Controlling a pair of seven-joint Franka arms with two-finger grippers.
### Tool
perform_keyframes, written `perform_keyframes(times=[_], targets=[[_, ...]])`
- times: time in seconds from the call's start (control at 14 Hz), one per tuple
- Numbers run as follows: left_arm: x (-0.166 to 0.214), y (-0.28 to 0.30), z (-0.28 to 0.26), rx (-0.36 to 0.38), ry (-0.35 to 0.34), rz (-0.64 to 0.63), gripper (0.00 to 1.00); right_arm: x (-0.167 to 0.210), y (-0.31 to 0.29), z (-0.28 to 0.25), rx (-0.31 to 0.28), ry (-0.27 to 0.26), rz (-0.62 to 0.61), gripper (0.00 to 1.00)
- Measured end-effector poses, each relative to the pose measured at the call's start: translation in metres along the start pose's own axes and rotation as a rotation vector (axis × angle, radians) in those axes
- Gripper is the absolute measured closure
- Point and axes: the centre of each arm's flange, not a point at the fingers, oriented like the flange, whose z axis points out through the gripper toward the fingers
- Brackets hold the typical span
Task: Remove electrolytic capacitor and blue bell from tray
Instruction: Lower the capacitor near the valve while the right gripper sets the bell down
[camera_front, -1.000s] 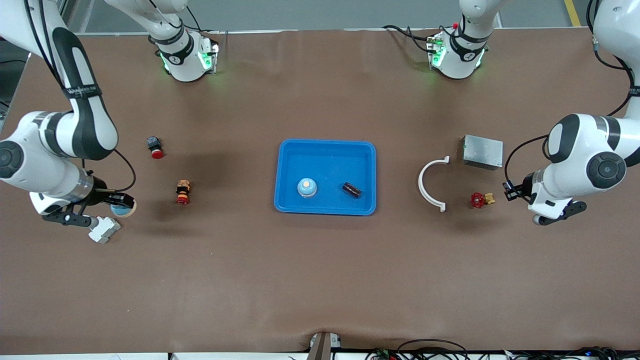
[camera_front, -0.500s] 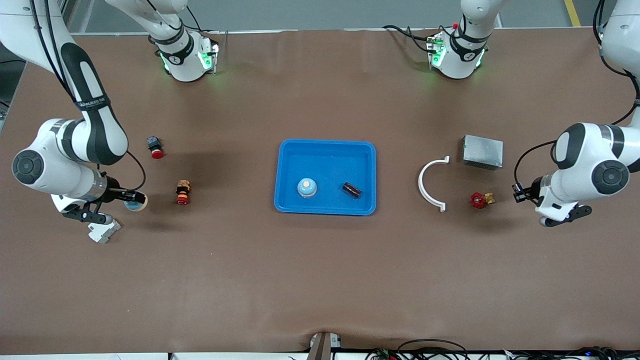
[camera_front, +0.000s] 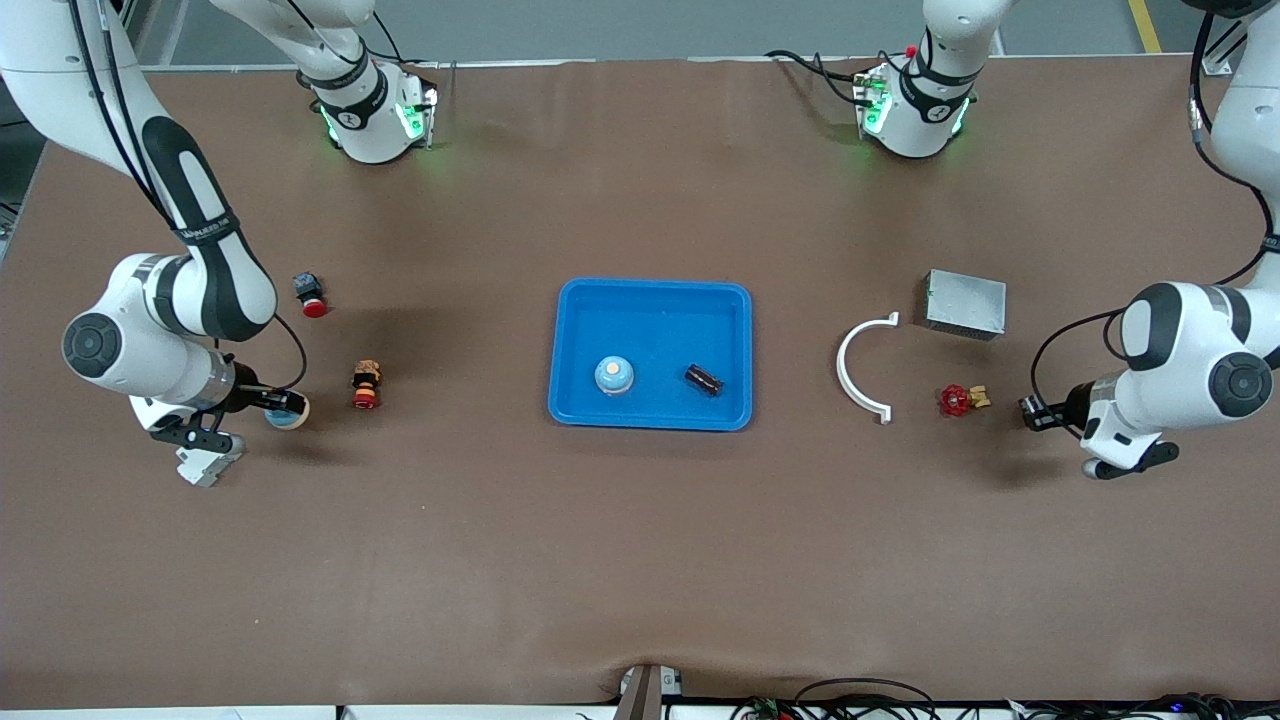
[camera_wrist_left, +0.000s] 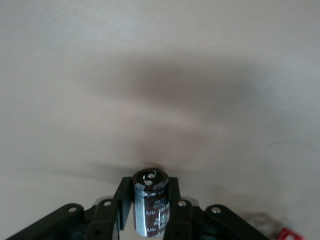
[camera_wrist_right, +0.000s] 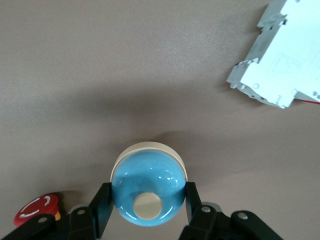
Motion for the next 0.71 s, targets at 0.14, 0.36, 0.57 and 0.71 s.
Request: perform_keyframes(times=[0.14,0.36,0.57,0.71], targets=[[0.003,0.012,-0.005,-0.001,0.013,0.006,0.67,0.001,-0.001,0.005,0.002,0.007,-0.001,0.37],[0.007,0.018,-0.004,-0.008,0.018,0.010,0.67,0.002,-0.001,0.016,0.003,0.013,-0.001,0.37],[0.006,0.028,-0.001,-0.011,0.012,-0.047,0.41,0.002,-0.001,0.020,0.003,0.016,-0.001,0.37],[0.003,0.037,-0.003,-0.007,-0.008,-0.102,0.20,0.003,0.000,0.022,0.003,0.016,0.001,0.37]])
